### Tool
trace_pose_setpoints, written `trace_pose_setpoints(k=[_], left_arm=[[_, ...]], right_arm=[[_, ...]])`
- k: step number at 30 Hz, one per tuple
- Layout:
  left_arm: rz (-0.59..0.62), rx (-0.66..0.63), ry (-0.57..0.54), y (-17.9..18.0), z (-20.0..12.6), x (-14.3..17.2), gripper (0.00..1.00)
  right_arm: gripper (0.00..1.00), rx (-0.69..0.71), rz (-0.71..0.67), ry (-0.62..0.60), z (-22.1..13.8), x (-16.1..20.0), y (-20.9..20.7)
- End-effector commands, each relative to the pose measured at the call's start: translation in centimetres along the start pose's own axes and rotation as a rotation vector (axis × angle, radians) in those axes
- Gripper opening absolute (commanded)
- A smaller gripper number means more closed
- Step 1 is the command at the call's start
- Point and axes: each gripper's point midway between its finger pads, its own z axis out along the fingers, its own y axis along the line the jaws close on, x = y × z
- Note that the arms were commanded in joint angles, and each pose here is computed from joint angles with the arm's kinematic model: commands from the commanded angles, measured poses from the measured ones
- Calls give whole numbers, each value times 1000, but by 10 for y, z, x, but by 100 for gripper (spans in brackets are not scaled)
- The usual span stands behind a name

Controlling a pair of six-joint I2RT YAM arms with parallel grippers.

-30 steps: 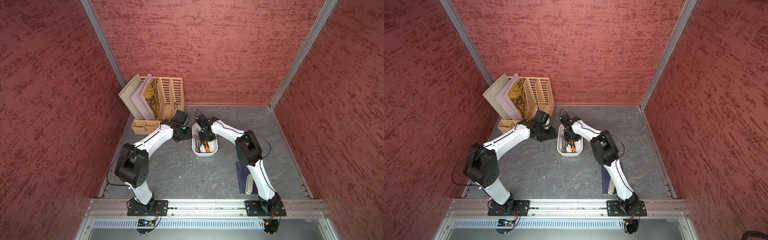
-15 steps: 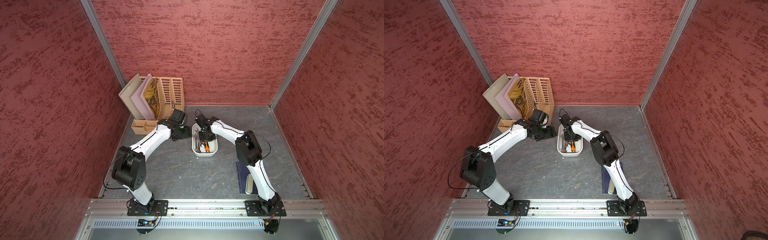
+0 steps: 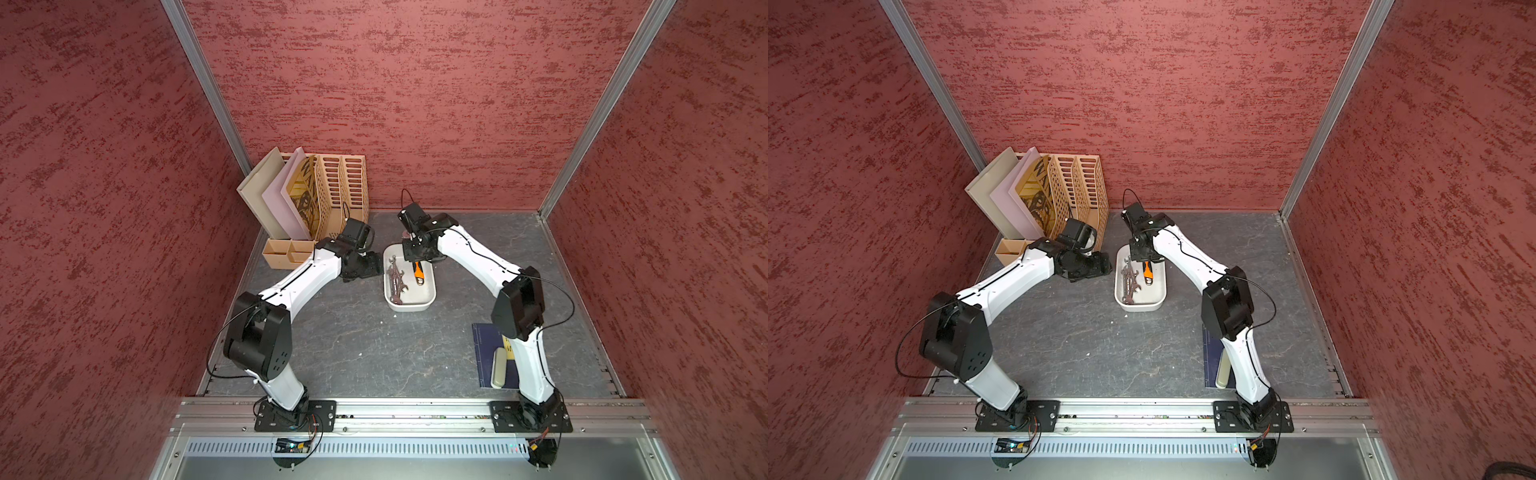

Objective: Take out the wrench from the storage box
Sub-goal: Place the wrench at the center of the board.

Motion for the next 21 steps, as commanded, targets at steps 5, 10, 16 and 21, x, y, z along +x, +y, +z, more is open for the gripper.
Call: trace_pose_setpoints(k=[5, 10, 16, 21], left_arm=[[39, 57, -30, -16, -12, -15, 83], [59, 60, -28, -18, -9, -16, 82], [84, 71, -15, -20, -5, -15, 82], [83, 63, -4, -17, -1, -14, 82]], right_arm=[[9, 88, 38, -27, -7, 2, -69], [10, 78, 49, 31, 22, 23, -84], [12, 80, 41, 103, 65, 47, -88], [14, 85, 55, 138, 85, 62, -92]])
